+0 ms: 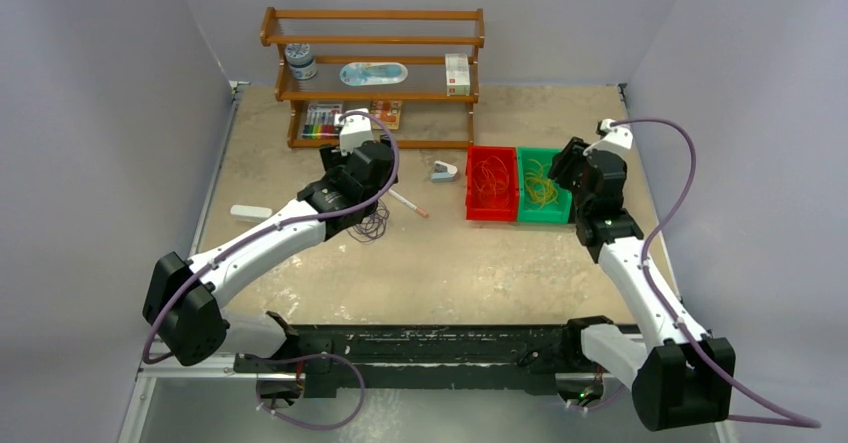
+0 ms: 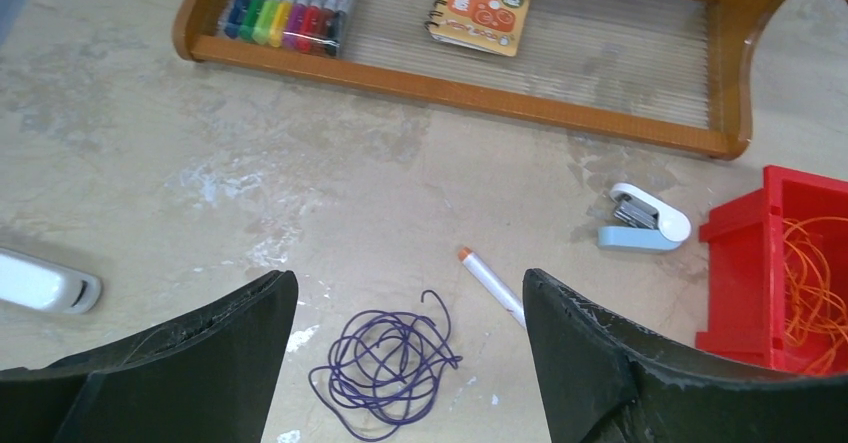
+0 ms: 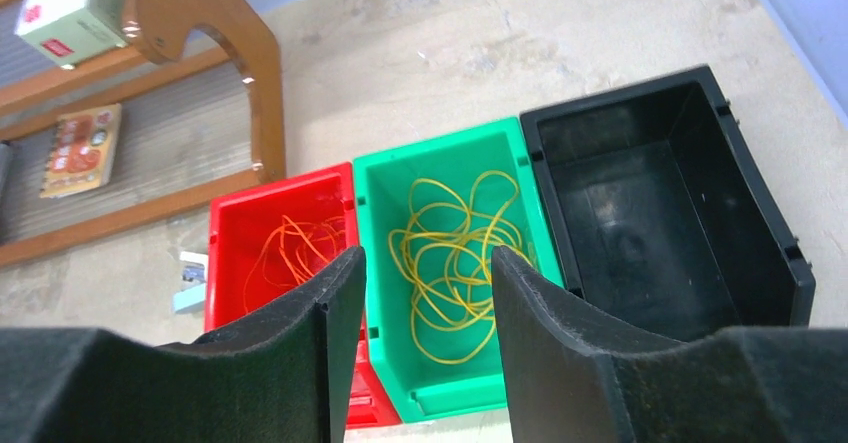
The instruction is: Untangle the cables
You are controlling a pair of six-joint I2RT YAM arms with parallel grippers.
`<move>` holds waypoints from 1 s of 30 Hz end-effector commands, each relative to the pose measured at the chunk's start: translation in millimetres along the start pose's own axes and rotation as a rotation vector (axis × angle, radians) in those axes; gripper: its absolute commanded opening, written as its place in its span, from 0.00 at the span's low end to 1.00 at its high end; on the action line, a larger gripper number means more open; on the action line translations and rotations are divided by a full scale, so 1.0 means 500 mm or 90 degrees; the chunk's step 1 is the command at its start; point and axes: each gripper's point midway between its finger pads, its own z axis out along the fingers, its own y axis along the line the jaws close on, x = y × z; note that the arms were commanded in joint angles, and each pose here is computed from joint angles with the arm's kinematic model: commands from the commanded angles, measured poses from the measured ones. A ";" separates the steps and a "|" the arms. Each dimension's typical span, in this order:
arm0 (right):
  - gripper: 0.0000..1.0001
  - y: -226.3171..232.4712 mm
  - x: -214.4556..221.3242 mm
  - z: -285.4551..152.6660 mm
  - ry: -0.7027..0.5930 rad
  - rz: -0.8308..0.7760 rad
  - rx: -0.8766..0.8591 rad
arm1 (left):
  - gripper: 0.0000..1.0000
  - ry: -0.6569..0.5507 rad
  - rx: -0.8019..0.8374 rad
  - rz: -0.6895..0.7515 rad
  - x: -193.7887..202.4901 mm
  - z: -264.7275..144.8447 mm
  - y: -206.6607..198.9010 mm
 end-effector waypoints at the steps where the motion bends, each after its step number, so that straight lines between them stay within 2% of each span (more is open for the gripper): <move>1: 0.51 -0.021 -0.005 0.012 0.011 0.011 0.051 | 0.83 -0.033 -0.042 -0.007 -0.034 -0.008 0.032; 14: 0.47 -0.046 0.093 0.104 0.144 -0.021 0.128 | 0.81 -0.026 -0.055 0.011 -0.016 -0.001 0.040; 17: 0.46 -0.018 0.090 0.115 0.146 -0.022 0.081 | 0.81 -0.014 -0.058 0.026 -0.004 0.006 0.041; 21: 0.48 0.042 0.054 0.105 0.103 -0.053 -0.040 | 0.81 0.030 -0.076 0.049 0.032 0.019 0.049; 30: 0.50 0.068 0.042 0.079 0.088 -0.074 -0.102 | 0.81 0.146 -0.092 0.043 0.163 0.032 0.071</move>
